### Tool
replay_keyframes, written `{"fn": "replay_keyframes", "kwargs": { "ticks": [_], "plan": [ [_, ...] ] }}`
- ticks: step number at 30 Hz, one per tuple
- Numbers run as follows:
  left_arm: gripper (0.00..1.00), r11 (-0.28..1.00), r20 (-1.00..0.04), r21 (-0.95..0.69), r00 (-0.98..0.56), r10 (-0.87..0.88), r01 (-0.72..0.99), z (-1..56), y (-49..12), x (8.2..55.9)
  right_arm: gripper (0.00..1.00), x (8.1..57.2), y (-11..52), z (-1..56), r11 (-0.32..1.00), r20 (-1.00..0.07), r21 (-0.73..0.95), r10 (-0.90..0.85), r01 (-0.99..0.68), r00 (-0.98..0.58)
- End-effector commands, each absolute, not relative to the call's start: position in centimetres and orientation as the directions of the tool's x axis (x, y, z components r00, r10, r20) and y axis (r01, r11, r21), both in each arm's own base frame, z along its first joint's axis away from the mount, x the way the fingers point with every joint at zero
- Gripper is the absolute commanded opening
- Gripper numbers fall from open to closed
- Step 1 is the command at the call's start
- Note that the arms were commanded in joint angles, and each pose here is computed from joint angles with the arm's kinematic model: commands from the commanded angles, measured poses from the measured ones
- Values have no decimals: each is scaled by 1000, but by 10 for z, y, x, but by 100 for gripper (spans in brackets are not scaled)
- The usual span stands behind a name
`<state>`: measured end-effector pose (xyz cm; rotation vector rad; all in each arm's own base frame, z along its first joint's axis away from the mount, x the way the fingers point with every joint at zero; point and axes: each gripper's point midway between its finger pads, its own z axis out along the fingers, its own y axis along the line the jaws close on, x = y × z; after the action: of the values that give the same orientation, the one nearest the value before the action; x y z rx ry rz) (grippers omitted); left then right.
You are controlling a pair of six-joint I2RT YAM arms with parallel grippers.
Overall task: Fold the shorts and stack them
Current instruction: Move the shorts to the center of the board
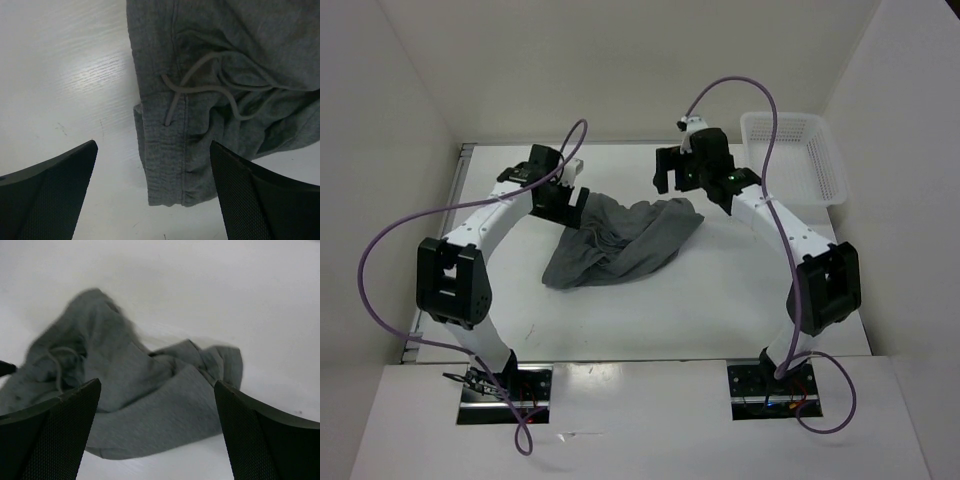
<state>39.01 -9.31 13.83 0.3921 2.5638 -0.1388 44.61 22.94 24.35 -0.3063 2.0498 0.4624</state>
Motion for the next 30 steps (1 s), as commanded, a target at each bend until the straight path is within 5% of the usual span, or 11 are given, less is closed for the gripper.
{"fn": "replay_keyframes", "kwargs": {
  "ticks": [1,7,11,21,24,27,29,30],
  "plan": [
    [100,969,-540,46,-809,230,244,119,-74,411,99,440,204,205,938,-848,105,-89,-330,-522],
    [100,962,-459,-66,-864,208,266,87,-80,409,99,429,184,155,961,-781,96,-89,-260,-619],
    [100,943,-373,-186,-908,193,277,81,-86,367,99,420,165,119,972,-714,146,-24,-183,-700],
    [100,946,3,-277,-985,173,165,50,-74,274,99,418,166,81,945,-630,293,78,-143,-773],
    [97,945,54,-292,-984,172,149,48,-74,259,88,421,169,75,937,-624,314,82,-153,-777],
    [91,944,96,-304,-982,162,127,45,-72,247,66,425,178,71,921,-614,345,77,-180,-785],
    [76,936,125,-332,-979,161,112,43,-77,240,37,429,179,70,920,-623,346,79,-184,-778],
    [68,932,146,-347,-976,161,102,39,-79,238,31,429,179,64,920,-620,346,78,-182,-781]
  ]
}}
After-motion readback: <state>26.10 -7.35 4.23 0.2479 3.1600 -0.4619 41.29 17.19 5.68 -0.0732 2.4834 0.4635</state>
